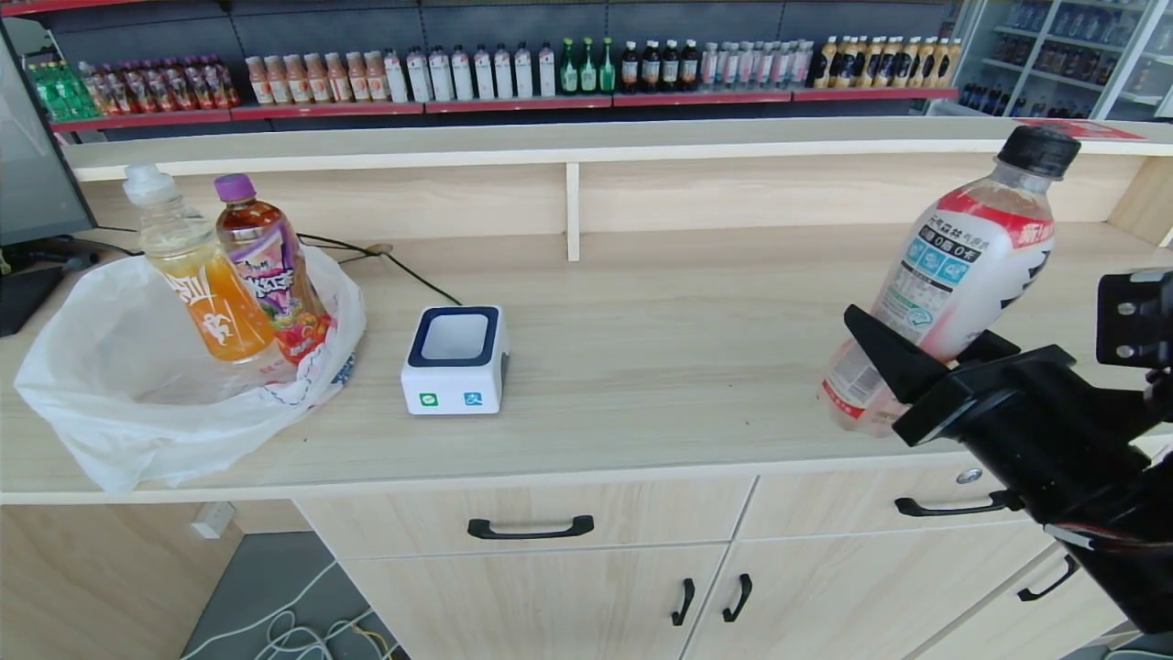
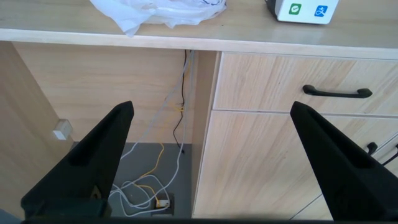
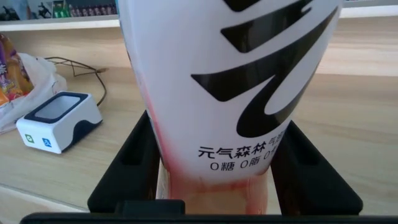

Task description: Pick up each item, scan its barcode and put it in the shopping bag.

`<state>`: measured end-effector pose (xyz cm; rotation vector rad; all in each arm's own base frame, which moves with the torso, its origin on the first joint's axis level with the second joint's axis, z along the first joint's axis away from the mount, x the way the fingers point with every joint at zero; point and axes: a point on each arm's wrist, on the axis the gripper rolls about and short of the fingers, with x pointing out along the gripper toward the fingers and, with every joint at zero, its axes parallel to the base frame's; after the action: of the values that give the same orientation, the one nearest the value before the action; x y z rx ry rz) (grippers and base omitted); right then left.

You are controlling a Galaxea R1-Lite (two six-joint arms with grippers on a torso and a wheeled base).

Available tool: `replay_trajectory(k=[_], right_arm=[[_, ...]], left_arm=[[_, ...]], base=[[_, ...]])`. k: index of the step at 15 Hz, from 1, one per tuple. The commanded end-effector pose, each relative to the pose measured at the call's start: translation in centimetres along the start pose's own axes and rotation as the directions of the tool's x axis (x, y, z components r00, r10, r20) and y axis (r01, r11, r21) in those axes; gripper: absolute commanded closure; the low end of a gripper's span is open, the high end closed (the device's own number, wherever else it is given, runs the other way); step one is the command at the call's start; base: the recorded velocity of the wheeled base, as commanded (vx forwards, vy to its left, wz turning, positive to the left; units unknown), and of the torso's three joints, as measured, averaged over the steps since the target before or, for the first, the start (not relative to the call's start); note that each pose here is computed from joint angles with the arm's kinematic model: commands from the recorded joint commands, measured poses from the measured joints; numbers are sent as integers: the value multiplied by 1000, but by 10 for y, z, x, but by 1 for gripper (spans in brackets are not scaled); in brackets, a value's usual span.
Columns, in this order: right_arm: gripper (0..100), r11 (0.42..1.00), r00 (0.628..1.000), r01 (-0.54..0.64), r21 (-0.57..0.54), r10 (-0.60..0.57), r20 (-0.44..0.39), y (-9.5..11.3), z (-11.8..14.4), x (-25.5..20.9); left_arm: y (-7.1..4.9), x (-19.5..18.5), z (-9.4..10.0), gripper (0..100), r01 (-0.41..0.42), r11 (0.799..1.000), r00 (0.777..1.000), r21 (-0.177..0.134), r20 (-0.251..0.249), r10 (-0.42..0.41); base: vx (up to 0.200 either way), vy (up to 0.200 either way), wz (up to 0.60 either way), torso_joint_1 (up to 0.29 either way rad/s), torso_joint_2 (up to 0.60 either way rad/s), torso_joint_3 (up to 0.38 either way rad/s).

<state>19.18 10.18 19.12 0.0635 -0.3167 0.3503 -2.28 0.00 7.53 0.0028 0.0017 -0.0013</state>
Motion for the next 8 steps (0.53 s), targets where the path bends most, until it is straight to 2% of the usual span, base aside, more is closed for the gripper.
replay_trajectory(k=[1,4,6,8], right_arm=[[100,1000,1000,3,5,-3,10,-1,3,-3],[100,995,999,-49,89,49,1,8,1,-2],[100,968,984,-177,175,177,19,14,3,-2],[100,922,948,-316,223,316,35,19,6,-7]], left_arm=[[0,0,0,0,0,1000,1000,0,0,0],[0,0,0,0,0,1000,1000,0,0,0],[0,0,0,0,0,1000,1000,0,0,0],[0,0,0,0,-1,1000,1000,0,0,1]], base=[[0,0,0,0,0,0],[0,0,0,0,0,0],[0,0,0,0,0,0],[0,0,0,0,0,0]])
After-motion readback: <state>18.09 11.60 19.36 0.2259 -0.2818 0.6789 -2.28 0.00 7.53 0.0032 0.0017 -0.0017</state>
